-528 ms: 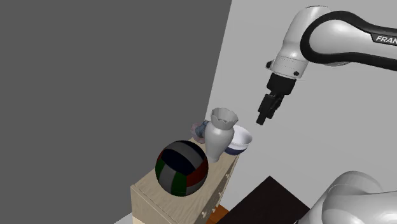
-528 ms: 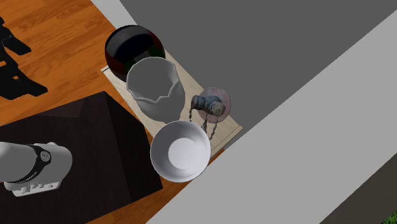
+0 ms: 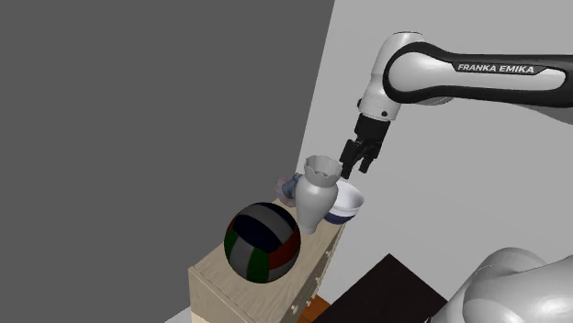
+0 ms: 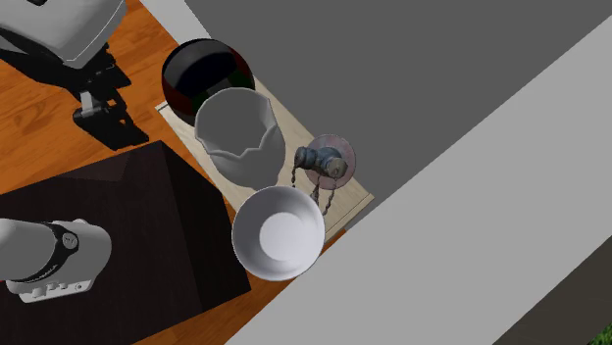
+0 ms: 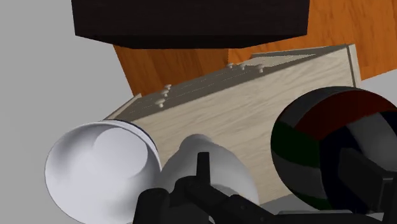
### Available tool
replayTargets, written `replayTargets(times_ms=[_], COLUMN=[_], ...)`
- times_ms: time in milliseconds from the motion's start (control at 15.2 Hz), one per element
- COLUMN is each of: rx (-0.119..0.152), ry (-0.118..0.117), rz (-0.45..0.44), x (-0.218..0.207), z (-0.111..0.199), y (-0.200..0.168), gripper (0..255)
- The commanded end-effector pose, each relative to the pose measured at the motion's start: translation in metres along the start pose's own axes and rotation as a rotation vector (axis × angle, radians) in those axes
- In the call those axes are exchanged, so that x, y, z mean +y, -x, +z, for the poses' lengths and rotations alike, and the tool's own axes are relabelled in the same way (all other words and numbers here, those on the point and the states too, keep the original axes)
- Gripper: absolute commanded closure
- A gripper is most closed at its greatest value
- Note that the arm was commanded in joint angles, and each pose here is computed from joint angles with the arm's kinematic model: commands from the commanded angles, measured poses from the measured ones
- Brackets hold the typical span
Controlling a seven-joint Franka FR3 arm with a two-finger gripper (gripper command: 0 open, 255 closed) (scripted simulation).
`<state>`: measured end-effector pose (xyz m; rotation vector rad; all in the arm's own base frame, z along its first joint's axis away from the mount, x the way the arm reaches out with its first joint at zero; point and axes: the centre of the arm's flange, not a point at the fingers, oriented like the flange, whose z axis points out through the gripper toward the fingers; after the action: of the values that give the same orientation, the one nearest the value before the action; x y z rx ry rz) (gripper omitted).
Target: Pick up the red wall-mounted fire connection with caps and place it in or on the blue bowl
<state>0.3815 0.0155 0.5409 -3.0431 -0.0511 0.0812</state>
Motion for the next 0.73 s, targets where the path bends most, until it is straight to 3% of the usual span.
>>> replayTargets(times_ms=[0,660], rx=[-0.005,-0.036], ry=[-0.001,-0.006], rz=[0.042,0.243], x=[0.0,0.029], z=[0.014,0.085], y=[-0.022,-0.134], gripper=[0,0])
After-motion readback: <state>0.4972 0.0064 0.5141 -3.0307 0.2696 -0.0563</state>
